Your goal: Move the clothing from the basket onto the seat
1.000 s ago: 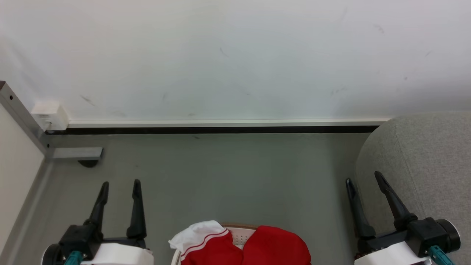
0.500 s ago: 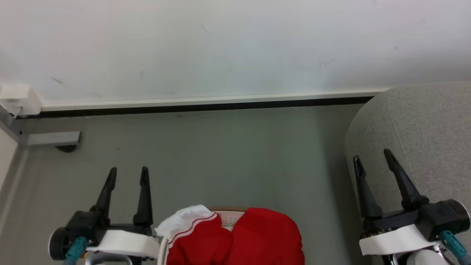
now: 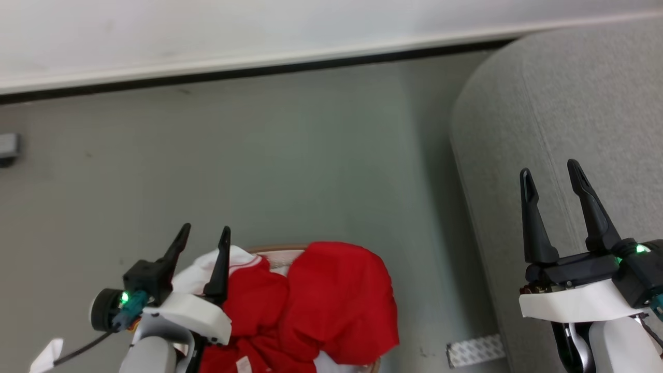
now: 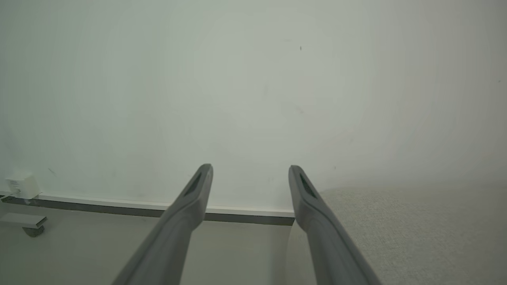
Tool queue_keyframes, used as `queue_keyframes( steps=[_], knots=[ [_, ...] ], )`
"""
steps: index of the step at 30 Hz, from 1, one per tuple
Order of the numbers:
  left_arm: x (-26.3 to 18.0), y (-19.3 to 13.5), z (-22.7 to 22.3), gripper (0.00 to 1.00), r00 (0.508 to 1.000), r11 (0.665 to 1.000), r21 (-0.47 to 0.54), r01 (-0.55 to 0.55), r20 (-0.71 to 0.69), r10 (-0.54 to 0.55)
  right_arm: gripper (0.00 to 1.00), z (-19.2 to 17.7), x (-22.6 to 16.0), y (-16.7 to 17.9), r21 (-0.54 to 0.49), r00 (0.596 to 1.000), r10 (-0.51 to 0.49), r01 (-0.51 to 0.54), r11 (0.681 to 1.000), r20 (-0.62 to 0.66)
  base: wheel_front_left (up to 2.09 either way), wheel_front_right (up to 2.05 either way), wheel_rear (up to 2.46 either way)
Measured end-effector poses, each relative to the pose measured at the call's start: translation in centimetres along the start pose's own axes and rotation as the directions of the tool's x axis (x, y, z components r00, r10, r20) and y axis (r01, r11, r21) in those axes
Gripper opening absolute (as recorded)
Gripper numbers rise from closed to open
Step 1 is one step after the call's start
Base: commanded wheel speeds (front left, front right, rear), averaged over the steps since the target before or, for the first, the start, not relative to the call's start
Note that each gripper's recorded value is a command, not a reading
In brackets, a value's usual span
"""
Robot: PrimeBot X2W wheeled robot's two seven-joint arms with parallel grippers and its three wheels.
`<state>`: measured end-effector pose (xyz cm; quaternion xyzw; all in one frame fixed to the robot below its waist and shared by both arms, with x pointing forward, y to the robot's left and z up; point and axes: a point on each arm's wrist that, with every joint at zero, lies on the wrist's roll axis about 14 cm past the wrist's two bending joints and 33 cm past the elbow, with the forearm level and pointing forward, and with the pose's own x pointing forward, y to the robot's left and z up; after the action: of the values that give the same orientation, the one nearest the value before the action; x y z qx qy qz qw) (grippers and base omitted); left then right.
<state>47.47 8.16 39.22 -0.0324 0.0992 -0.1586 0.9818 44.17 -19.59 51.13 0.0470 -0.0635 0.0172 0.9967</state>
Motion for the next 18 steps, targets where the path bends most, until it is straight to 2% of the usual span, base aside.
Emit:
queue_keyframes(
  steps=[5,9,18],
  knots=[
    [2.0,-2.0,-5.2,1.00,0.984,0.995,0.011,0.102,-0.147,-0.099,1.00,-1.0,-0.1,-2.1,-0.013,0.998,-0.054,0.054,0.998,-0.027,0.00,0.00,0.00],
    [2.8,-2.9,-9.6,1.00,0.951,0.987,0.020,0.162,-0.269,-0.151,1.00,-1.7,0.0,-3.5,-0.017,0.995,-0.091,0.090,0.996,-0.043,0.00,0.00,0.00],
    [2.7,-4.4,-18.6,1.00,0.815,0.952,0.031,0.305,-0.525,-0.244,1.00,-3.7,-0.3,-6.4,-0.054,0.981,-0.170,0.165,0.985,-0.096,0.00,0.00,0.00]
  ],
)
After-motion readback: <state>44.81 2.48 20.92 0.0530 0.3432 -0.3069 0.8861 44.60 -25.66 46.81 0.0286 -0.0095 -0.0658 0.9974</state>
